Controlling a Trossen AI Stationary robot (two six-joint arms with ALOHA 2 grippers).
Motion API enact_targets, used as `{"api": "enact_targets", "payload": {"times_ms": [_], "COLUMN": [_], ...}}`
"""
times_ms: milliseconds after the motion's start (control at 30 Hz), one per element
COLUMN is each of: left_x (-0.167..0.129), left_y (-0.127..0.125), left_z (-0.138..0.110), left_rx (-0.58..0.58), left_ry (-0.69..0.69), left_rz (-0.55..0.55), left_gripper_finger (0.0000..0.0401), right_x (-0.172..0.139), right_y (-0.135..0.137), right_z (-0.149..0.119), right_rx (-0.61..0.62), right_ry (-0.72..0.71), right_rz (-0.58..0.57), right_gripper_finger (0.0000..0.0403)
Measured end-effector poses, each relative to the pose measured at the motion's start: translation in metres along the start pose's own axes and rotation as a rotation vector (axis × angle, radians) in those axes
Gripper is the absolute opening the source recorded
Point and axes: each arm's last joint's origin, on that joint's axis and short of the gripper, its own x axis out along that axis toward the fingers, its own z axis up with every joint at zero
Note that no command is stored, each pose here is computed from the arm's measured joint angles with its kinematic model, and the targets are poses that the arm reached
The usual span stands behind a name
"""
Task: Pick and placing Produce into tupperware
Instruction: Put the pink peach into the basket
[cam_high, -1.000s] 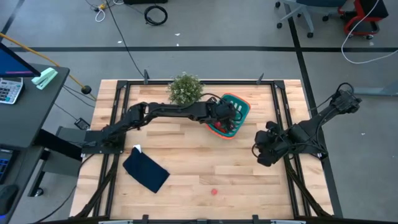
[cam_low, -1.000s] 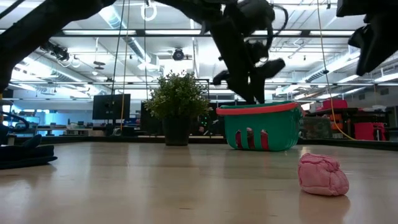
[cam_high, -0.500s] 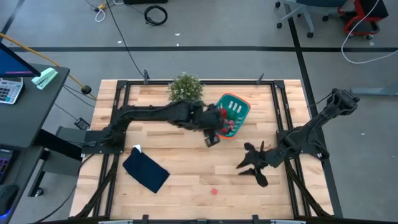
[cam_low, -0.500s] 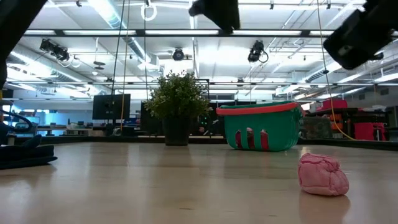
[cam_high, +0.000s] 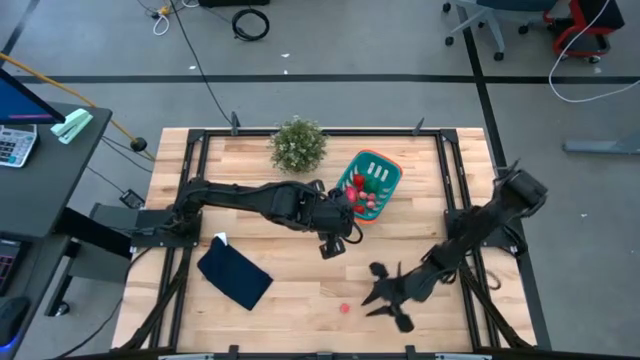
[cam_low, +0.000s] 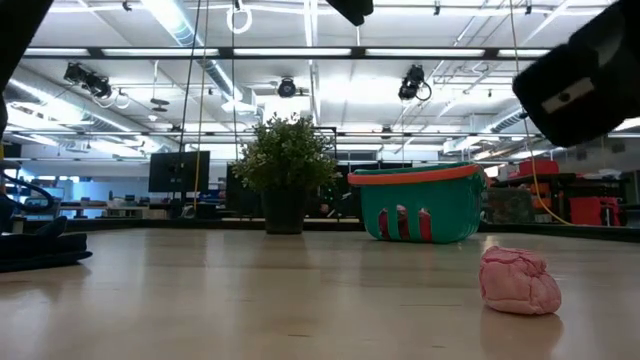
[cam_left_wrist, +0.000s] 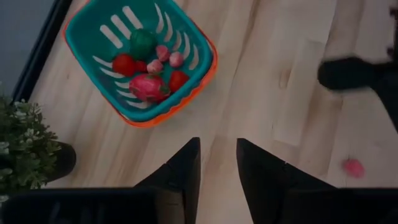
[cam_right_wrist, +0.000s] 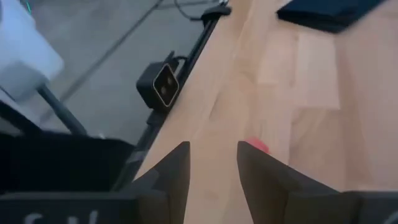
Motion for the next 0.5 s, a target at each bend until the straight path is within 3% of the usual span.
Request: {"api": "enact_targets", "payload": {"times_ms": [367,500], "left_x": [0.000,-0.001], "left_y": [0.000,-0.002], "left_z": [-0.002,-0.003], "left_rx": [-0.069,-0.064], "left_ry": [0.019,0.019], "left_rz": [0.010,0.007], "left_gripper_finger": [0.0094,0.0087], "right_x": [0.055,0.066], "right_y": [0.012,0.009], "right_z": [0.002,0.003], "right_rx": [-0.263,-0.284], "right_ry": [0.161,0.210], "right_rz": [-0.076,-0.098], "right_gripper_finger": [0.0142,0.0150]}}
